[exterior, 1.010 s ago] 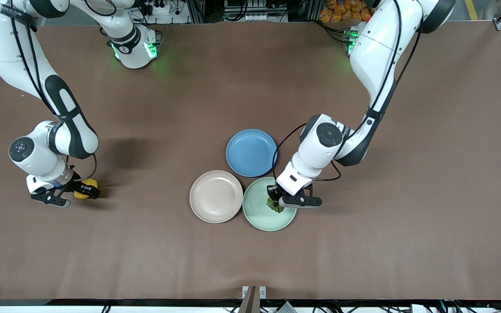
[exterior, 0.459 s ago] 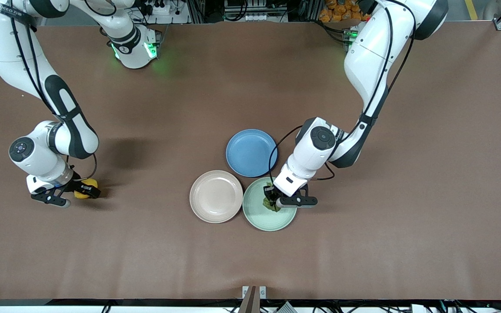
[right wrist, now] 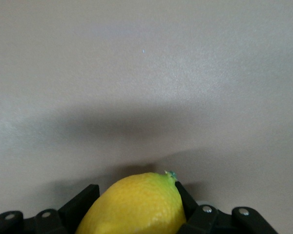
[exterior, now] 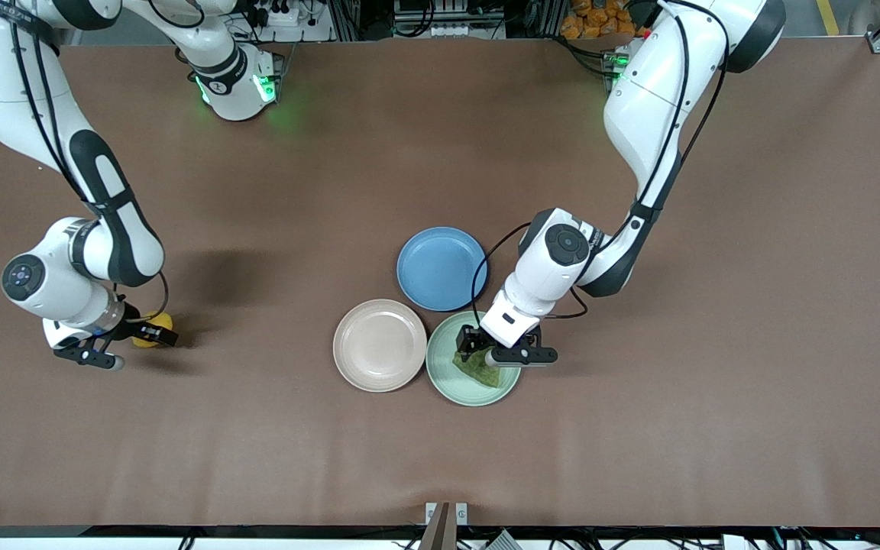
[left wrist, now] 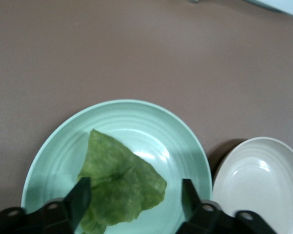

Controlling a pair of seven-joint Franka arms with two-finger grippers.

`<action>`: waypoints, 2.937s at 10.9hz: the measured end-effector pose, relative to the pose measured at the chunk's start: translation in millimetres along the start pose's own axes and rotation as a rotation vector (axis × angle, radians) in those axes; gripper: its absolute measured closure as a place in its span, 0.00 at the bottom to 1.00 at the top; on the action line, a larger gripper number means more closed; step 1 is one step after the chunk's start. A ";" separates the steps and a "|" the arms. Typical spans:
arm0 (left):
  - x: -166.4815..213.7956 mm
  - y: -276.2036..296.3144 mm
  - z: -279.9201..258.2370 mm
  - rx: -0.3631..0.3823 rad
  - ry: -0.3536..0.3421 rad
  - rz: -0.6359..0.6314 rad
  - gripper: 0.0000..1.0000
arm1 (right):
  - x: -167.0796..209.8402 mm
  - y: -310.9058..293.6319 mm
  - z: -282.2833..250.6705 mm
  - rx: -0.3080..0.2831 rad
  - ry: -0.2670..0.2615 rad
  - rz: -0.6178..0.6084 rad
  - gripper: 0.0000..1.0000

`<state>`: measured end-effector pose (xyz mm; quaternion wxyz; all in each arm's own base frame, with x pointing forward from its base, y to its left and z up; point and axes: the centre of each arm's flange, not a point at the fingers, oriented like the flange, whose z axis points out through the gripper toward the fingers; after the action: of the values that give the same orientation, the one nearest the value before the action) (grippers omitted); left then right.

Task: Place lemon and lettuce in plates
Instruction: 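Lower the lettuce onto the green plate and open the left gripper, then carry the lemon with the right gripper over the beige plate while the left gripper withdraws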

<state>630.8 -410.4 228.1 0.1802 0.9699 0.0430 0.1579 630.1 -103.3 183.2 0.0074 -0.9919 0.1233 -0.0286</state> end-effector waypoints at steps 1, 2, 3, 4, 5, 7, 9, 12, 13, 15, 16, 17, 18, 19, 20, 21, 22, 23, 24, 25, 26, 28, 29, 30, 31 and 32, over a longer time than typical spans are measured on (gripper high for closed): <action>4.1 3.3 -4.2 -0.008 0.011 0.000 0.04 | 2.9 -1.1 -3.5 0.003 -0.003 0.006 0.32; 9.1 6.8 -9.9 -0.016 0.023 0.001 0.00 | 4.2 -2.7 -5.1 0.005 -0.006 0.013 0.32; 14.6 9.7 -16.9 -0.023 0.035 0.000 0.00 | 5.0 -5.5 -6.5 0.008 -0.017 0.025 0.32; 19.0 12.5 -24.6 -0.028 0.045 0.001 0.00 | 6.3 -8.7 -8.8 0.010 -0.034 0.037 0.32; 22.1 16.8 -32.7 -0.034 0.053 0.003 0.00 | 8.8 -13.5 -12.8 0.015 -0.045 0.049 0.32; 31.5 22.0 -53.1 -0.029 0.055 0.005 0.00 | 13.6 -27.8 -23.6 0.026 -0.066 0.093 0.32; 49.8 19.3 -86.1 0.003 0.036 -0.006 0.00 | 16.9 -58.4 -35.2 0.050 -0.075 0.163 0.32; 86.1 -2.3 -153.0 0.064 0.006 -0.006 0.00 | 12.5 -123.4 -48.0 0.074 -0.072 0.238 0.32; 95.6 -13.3 -169.7 0.084 -0.006 -0.003 0.00 | 8.6 -143.6 -50.2 0.075 -0.072 0.264 0.32; 109.3 -32.7 -200.0 0.122 -0.035 -0.022 0.00 | -2.4 -181.3 -52.0 0.075 -0.076 0.312 0.32; 114.3 -41.6 -216.2 0.143 -0.053 -0.033 0.00 | -8.3 -204.4 -55.7 0.078 -0.073 0.339 0.32; 117.8 -51.0 -233.4 0.166 -0.081 -0.024 0.00 | -15.9 -233.0 -61.4 0.085 -0.067 0.357 0.32; 120.0 -61.6 -249.2 0.190 -0.115 -0.009 0.00 | -24.4 -260.2 -67.1 0.092 -0.062 0.369 0.32; 123.8 -75.0 -267.5 0.213 -0.142 -0.011 0.00 | -33.1 -282.3 -70.7 0.097 -0.060 0.373 0.32; 127.7 -88.3 -287.5 0.231 -0.161 -0.017 0.00 | -41.5 -298.8 -71.5 0.098 -0.062 0.383 0.32; 129.9 -98.6 -305.9 0.250 -0.174 -0.029 0.00 | -47.7 -312.0 -70.8 0.098 -0.065 0.396 0.32; 131.4 -107.5 -325.0 0.279 -0.179 -0.034 0.00 | -53.2 -325.5 -69.3 0.100 -0.067 0.404 0.32; 130.9 -112.4 -341.7 0.311 -0.180 -0.032 0.00 | -58.0 -339.5 -68.1 0.103 -0.066 0.405 0.32; 128.6 -113.4 -356.3 0.337 -0.183 -0.026 0.00 | -63.5 -354.0 -64.6 0.105 -0.068 0.398 0.32; 127.3 -115.0 -370.7 0.357 -0.180 -0.025 0.00 | -70.2 -369.8 -61.6 0.108 -0.069 0.387 0.32; 126.8 -118.6 -385.1 0.366 -0.177 -0.032 0.00 | -77.0 -385.3 -61.2 0.114 -0.067 0.375 0.32; 123.6 -124.5 -407.5 0.381 -0.187 -0.017 0.00 | -80.3 -404.3 -63.6 0.134 -0.053 0.361 0.32; 123.6 -130.2 -419.0 0.390 -0.180 -0.023 0.00 | -79.7 -413.0 -62.9 0.157 -0.033 0.354 0.32; 123.4 -137.0 -429.6 0.394 -0.172 -0.032 0.00 | -81.2 -422.3 -58.2 0.181 -0.013 0.349 0.32; 120.5 -141.3 -437.1 0.398 -0.170 -0.034 0.00 | -86.0 -431.3 -50.5 0.196 -0.001 0.345 0.32; 116.6 -142.9 -442.0 0.400 -0.170 -0.025 0.00 | -92.2 -439.2 -41.0 0.202 0.000 0.348 0.32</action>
<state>595.2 -112.5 601.4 -0.0108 0.9956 0.0701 0.0614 645.7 344.8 228.6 0.1115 -0.9498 0.2895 -0.0392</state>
